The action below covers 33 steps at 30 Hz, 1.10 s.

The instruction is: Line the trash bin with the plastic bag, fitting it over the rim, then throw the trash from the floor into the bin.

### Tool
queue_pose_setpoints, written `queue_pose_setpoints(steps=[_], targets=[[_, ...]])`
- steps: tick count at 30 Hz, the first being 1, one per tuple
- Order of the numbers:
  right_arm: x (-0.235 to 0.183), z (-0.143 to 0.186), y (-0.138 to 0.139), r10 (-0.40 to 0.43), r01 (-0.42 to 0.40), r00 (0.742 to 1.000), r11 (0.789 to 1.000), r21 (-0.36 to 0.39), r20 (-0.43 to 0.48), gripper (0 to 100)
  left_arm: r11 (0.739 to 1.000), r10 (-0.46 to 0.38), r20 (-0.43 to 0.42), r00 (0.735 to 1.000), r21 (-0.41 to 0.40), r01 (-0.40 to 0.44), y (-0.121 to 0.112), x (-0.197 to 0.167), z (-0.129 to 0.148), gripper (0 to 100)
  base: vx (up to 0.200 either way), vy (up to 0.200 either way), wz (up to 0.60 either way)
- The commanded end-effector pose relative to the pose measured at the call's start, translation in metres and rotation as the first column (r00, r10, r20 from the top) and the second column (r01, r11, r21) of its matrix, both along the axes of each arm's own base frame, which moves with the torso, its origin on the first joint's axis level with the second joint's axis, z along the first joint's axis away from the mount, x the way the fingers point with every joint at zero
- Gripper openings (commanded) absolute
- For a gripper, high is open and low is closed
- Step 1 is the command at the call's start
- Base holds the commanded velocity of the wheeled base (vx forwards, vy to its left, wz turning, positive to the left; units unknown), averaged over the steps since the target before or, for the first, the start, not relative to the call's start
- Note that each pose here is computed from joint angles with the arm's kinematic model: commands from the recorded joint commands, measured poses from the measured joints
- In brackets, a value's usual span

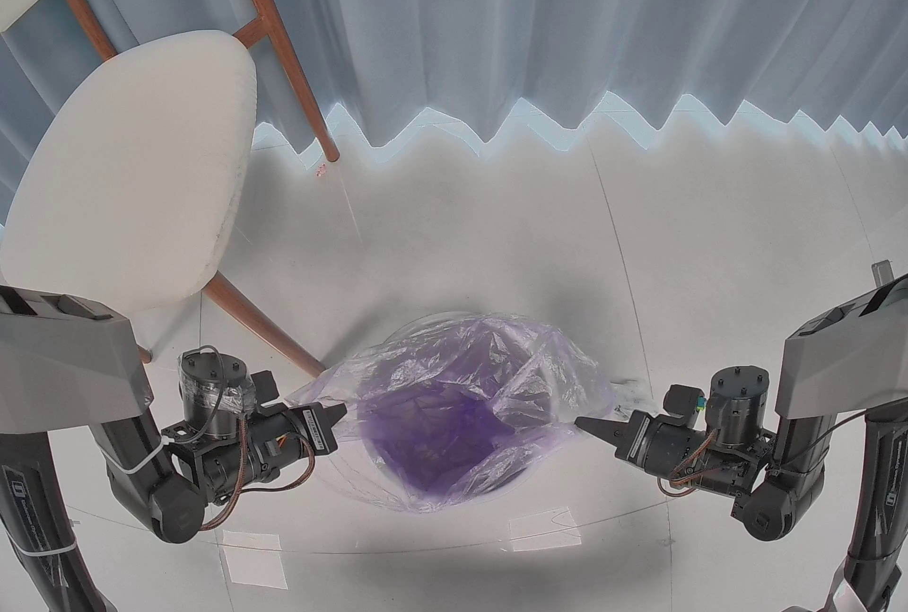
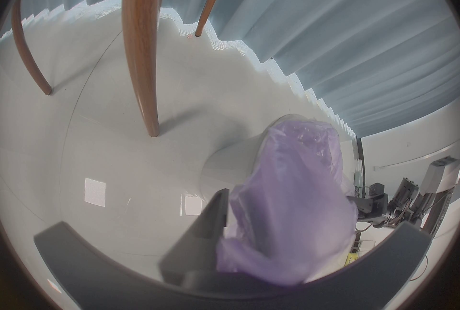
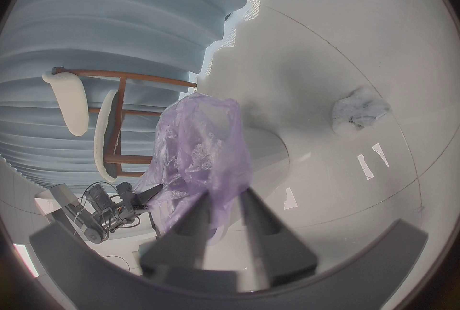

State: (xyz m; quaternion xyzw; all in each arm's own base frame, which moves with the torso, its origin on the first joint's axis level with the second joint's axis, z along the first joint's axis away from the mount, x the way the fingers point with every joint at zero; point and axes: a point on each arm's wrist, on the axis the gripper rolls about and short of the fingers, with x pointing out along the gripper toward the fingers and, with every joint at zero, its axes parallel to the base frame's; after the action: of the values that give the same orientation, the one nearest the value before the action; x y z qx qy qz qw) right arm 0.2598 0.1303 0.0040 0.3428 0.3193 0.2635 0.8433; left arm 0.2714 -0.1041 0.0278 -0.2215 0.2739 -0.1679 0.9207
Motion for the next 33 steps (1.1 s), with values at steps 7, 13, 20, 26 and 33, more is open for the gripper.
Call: queue_pose_setpoints(steps=[7,13,20,26,33], targets=[[-0.033,0.049,-0.007,0.032,-0.038,0.994,0.998,0.058,0.101,100,1.0,-0.004,0.049,0.999,-0.012,0.005,0.009,-0.023,-0.001,100,0.0,0.0,0.0],[-0.052,0.071,-0.009,0.059,-0.072,0.986,0.994,0.083,0.155,100,0.998,0.059,0.152,0.987,-0.046,-0.053,0.027,-0.031,0.026,100,0.0,0.0,0.0],[-0.059,0.079,-0.012,0.055,-0.073,0.981,0.993,0.092,0.187,100,0.99,0.051,0.296,0.954,-0.14,-0.009,0.032,-0.067,0.075,100,0.0,0.0,0.0],[-0.062,0.086,-0.014,0.047,-0.07,0.976,0.992,0.106,0.211,100,0.973,0.01,0.319,0.948,-0.22,0.064,0.025,-0.092,0.09,100,-0.1,0.0,0.0],[-0.064,0.087,-0.016,0.043,-0.066,0.978,0.992,0.108,0.205,100,0.952,-0.065,0.284,0.957,-0.271,0.145,0.008,-0.102,0.089,100,-0.2,0.0,0.0]])
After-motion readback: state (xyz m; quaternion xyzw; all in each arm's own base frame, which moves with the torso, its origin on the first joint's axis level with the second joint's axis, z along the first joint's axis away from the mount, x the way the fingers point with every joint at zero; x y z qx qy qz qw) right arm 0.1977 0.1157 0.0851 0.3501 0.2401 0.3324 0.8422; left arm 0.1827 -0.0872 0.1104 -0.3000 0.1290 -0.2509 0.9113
